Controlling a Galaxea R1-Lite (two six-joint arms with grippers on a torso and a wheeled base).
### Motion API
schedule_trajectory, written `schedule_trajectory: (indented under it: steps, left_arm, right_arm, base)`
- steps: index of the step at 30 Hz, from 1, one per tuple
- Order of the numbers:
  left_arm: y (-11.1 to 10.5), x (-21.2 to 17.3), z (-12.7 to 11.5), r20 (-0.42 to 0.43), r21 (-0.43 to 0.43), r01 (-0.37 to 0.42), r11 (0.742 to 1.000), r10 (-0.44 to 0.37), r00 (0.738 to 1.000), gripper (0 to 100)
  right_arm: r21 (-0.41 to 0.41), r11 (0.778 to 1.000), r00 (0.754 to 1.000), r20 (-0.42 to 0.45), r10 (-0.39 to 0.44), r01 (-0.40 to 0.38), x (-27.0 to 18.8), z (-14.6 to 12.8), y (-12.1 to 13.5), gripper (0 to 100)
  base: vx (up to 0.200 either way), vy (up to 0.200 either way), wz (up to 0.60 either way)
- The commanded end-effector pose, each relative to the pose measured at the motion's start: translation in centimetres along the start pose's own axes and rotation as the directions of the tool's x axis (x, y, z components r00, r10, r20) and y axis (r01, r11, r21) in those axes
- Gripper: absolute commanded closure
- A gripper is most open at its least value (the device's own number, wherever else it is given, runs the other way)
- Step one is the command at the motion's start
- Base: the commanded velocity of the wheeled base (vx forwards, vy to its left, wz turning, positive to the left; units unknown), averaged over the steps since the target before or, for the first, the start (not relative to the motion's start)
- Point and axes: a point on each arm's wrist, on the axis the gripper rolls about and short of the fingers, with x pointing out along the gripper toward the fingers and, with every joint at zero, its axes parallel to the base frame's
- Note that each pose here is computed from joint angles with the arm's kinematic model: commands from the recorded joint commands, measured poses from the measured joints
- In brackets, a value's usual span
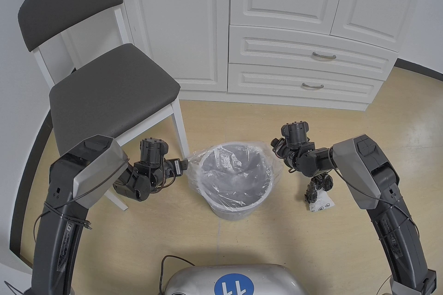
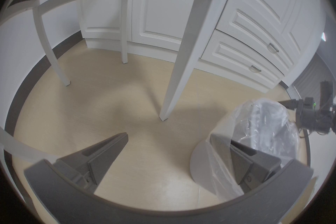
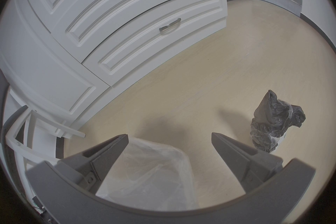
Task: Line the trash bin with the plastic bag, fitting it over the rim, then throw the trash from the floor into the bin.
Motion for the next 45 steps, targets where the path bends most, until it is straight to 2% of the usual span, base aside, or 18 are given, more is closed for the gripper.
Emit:
schedule_trajectory:
  steps: [1,6,9,15,20,21,23,28,33,38,44,45]
  left_arm:
    - [0.6,-3.1,2.3,-0.018,0.045,0.031,0.998,-0.030,0.999,0]
    - [1.0,-5.3,2.9,-0.055,0.092,0.079,0.993,-0.075,0.996,0]
    - [1.0,-6.9,2.4,-0.133,0.136,0.120,0.983,-0.102,0.986,0]
    - [1.0,-8.3,1.7,-0.215,0.191,0.143,0.971,-0.101,0.971,0]
    - [1.0,-9.4,1.2,-0.266,0.236,0.178,0.956,-0.112,0.957,0]
    - [0.8,-10.4,1.3,-0.284,0.238,0.230,0.944,-0.159,0.946,0]
    - [0.7,-11.1,1.3,-0.297,0.232,0.261,0.937,-0.187,0.936,0]
    - [0.2,-11.6,1.2,-0.305,0.238,0.279,0.930,-0.201,0.931,0]
    - [-0.1,-11.6,1.2,-0.300,0.240,0.284,0.928,-0.207,0.931,0]
    - [-0.6,-11.6,1.2,-0.293,0.246,0.285,0.926,-0.210,0.933,0]
    - [-0.6,-11.6,1.2,-0.291,0.249,0.286,0.925,-0.210,0.933,0]
    - [-0.6,-11.6,1.2,-0.291,0.250,0.286,0.925,-0.210,0.933,0]
  right_arm:
    - [0.001,1.000,1.000,0.019,0.009,-0.009,-0.7,0.6,0.9,0]
    - [0.000,1.000,0.999,0.046,0.004,-0.004,-1.5,1.6,1.7,0]
    - [0.005,1.000,0.998,0.067,0.014,-0.014,-2.1,2.6,2.3,0]
    - [0.017,0.999,0.993,0.112,0.047,-0.049,-4.5,5.1,4.2,0]
    - [-0.020,0.998,0.993,0.105,0.053,-0.051,-6.2,5.5,4.9,0]
    - [-0.056,0.997,0.995,0.089,0.052,-0.047,-7.7,5.2,5.4,0]
    - [-0.105,0.994,0.997,0.060,0.049,-0.042,-9.0,4.5,5.6,0]
    - [-0.240,0.969,0.997,-0.045,0.054,-0.064,-12.0,0.3,6.4,0]
    - [-0.306,0.947,0.990,-0.129,0.062,-0.099,-13.9,-3.9,7.2,0]
    - [-0.350,0.931,0.987,-0.152,0.055,-0.105,-15.7,-5.9,7.6,0]
    - [-0.453,0.881,0.977,-0.211,0.042,-0.136,-18.5,-7.1,6.5,0]
    - [-0.471,0.868,0.972,-0.227,0.056,-0.160,-19.0,-7.4,6.1,0]
  base:
    - [0.000,0.000,0.00]
    - [0.000,0.000,0.00]
    - [0.000,0.000,0.00]
    - [0.000,0.000,0.00]
    - [0.000,0.000,0.00]
    - [0.000,0.000,0.00]
    - [0.000,0.000,0.00]
    - [0.000,0.000,0.00]
    - [0.000,0.000,0.00]
    - [0.000,0.000,0.00]
    - [0.000,0.000,0.00]
    - [0.000,0.000,0.00]
